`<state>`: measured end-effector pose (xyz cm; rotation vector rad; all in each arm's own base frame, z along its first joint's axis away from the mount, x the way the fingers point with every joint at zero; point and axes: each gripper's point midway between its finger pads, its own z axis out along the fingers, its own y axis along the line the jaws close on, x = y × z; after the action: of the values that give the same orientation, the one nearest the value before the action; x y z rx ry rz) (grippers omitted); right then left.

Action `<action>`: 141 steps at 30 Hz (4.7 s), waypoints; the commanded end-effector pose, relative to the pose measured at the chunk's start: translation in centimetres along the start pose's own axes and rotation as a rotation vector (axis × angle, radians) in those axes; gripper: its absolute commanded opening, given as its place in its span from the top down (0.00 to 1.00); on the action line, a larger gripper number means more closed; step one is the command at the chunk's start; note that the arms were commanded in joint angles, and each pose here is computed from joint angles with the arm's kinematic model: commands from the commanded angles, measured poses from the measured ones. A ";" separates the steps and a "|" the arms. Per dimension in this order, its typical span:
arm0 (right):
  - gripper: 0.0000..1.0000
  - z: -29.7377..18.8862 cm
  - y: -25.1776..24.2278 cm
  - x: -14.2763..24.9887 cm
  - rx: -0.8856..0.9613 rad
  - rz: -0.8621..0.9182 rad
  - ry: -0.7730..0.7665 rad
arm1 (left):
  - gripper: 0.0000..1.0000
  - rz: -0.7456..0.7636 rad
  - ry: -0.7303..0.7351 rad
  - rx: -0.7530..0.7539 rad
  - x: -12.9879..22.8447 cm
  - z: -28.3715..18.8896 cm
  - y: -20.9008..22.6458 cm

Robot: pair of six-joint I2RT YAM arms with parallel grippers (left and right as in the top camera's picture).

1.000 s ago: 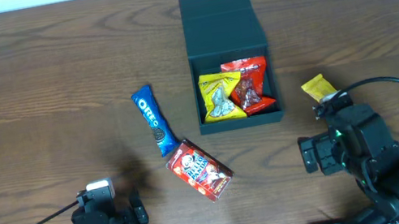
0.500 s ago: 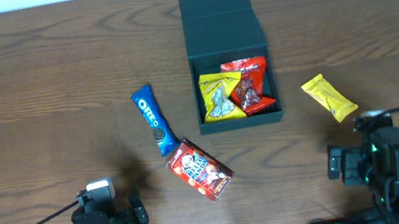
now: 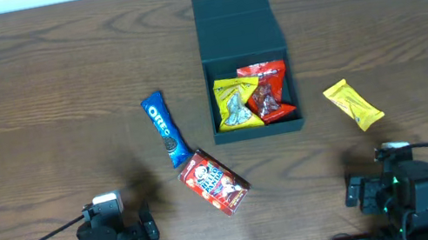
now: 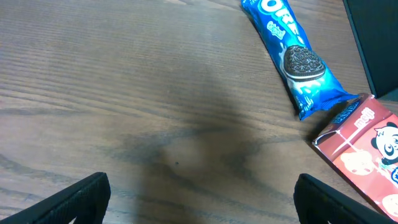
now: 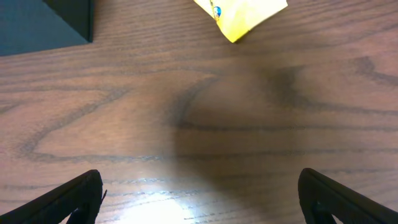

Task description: Pack container

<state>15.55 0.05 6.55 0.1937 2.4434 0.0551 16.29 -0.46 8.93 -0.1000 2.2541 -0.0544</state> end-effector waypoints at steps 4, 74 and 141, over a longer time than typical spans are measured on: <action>0.01 -0.2 0.2 -0.4 -0.018 -0.034 -0.034 | 0.05 0.023 0.059 -0.011 1.9 0.8 0.3; 0.01 -0.6 0.2 -1.0 -0.021 -0.030 -0.082 | 0.05 0.014 -0.004 0.035 -0.1 0.6 -0.6; 0.01 -0.6 0.2 -1.0 -0.020 -0.030 -0.082 | 0.05 -0.368 0.737 -0.197 -4.3 18.3 -9.1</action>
<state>15.99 0.14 7.69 0.1597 2.3603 0.0640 32.75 -9.56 0.99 -0.6950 2.9717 -0.1002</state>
